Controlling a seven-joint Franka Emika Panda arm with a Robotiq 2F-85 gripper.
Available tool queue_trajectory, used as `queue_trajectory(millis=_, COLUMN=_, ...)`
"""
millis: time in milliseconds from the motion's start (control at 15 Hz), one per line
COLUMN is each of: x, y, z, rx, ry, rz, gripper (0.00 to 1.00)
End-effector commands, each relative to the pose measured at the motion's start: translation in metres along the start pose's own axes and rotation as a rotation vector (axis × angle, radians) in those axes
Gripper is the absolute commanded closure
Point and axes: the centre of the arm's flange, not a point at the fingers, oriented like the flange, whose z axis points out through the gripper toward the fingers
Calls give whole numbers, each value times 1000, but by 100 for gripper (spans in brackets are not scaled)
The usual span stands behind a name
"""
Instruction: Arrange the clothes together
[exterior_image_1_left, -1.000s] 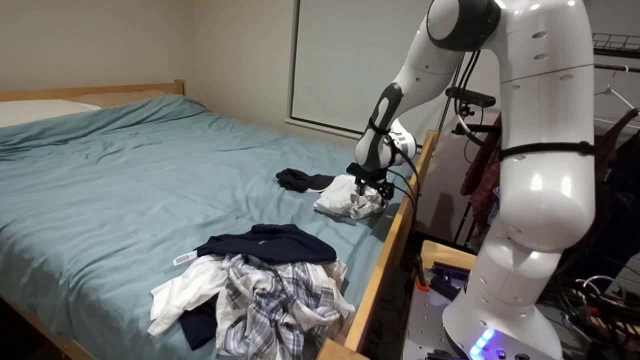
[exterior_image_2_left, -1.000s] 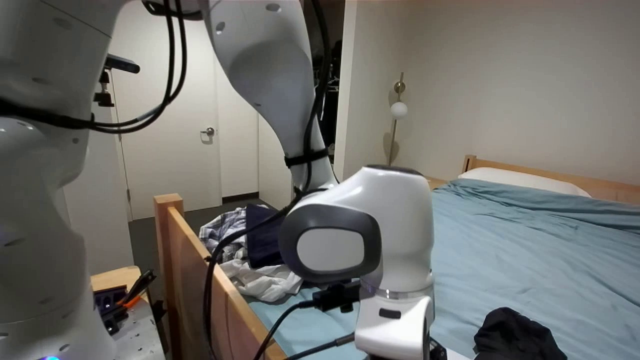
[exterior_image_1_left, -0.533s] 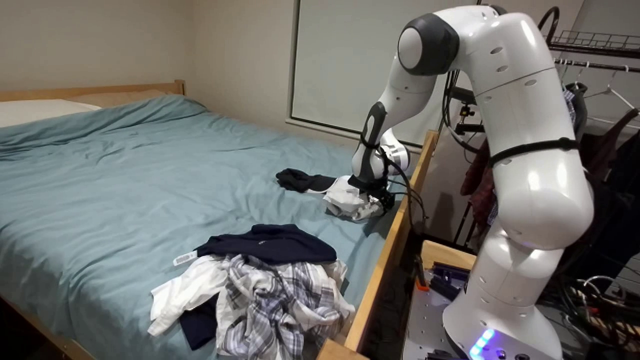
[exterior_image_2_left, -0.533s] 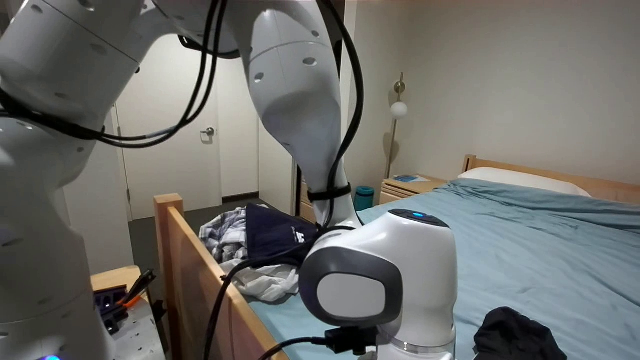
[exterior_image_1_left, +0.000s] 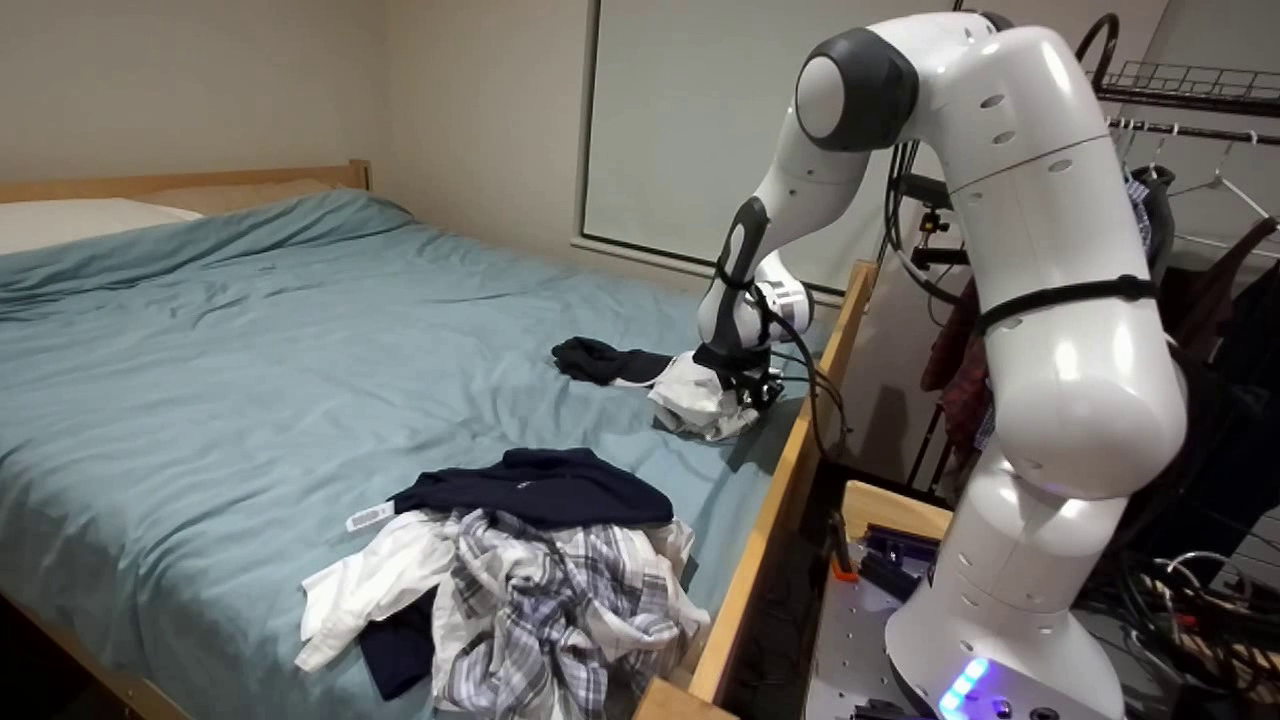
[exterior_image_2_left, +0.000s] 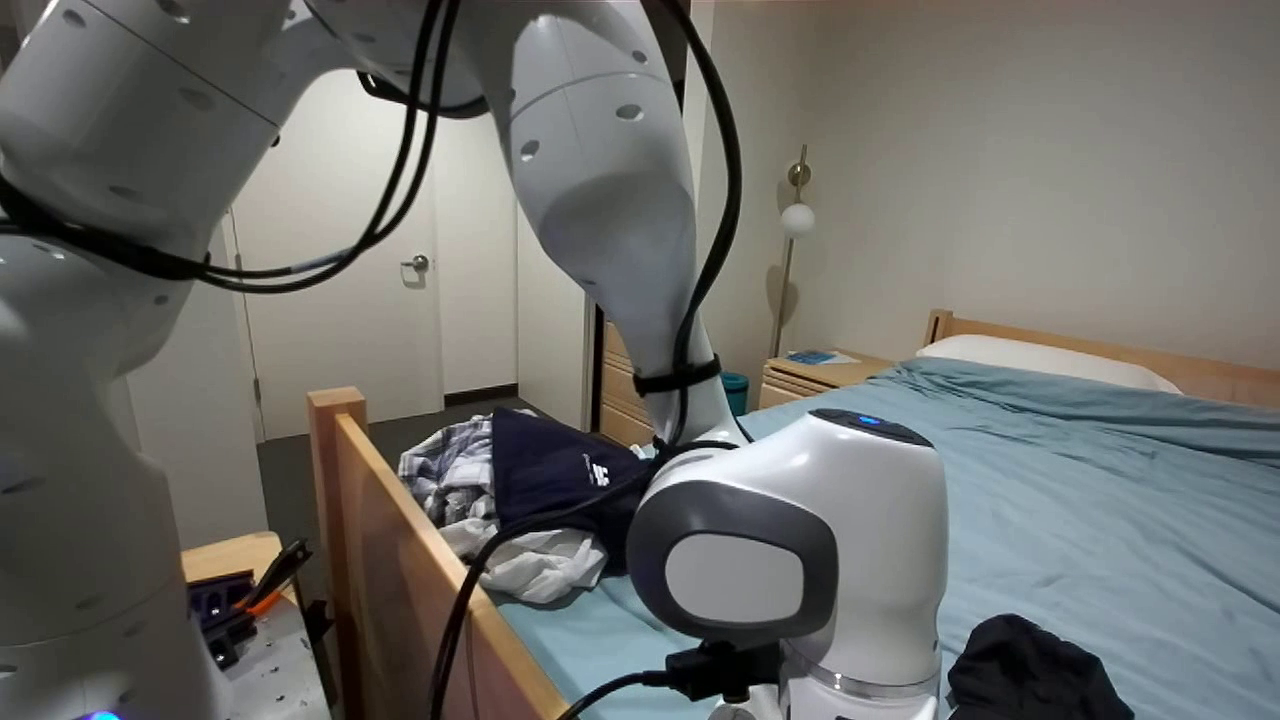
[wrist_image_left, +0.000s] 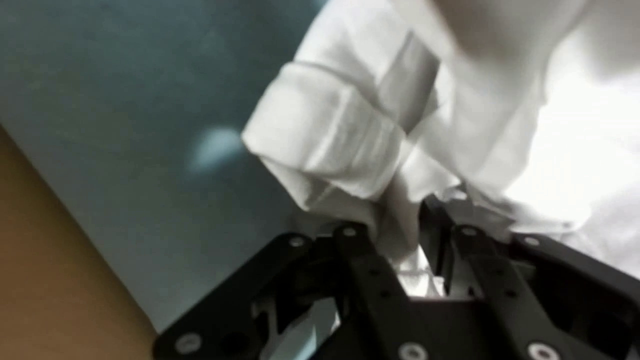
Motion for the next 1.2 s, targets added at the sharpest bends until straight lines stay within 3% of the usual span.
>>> queue_trajectory(millis=0, x=3, y=0, z=-7, rx=13, ry=-82, rz=-57, gripper=94)
queue_trajectory(millis=200, x=-4, y=-2, z=-27, rx=50, ry=-128, rz=-122, gripper=98)
queue_trajectory(millis=600, x=-35, y=-14, z=-89, rx=138, ry=-159, rz=-311, gripper=95)
queue_trajectory(millis=867, x=-73, y=-26, z=-139, rx=241, ry=-131, rz=-446, gripper=95)
queue_trajectory(millis=1133, x=-133, y=-38, z=-189, rx=328, ry=-99, rz=-600, gripper=95)
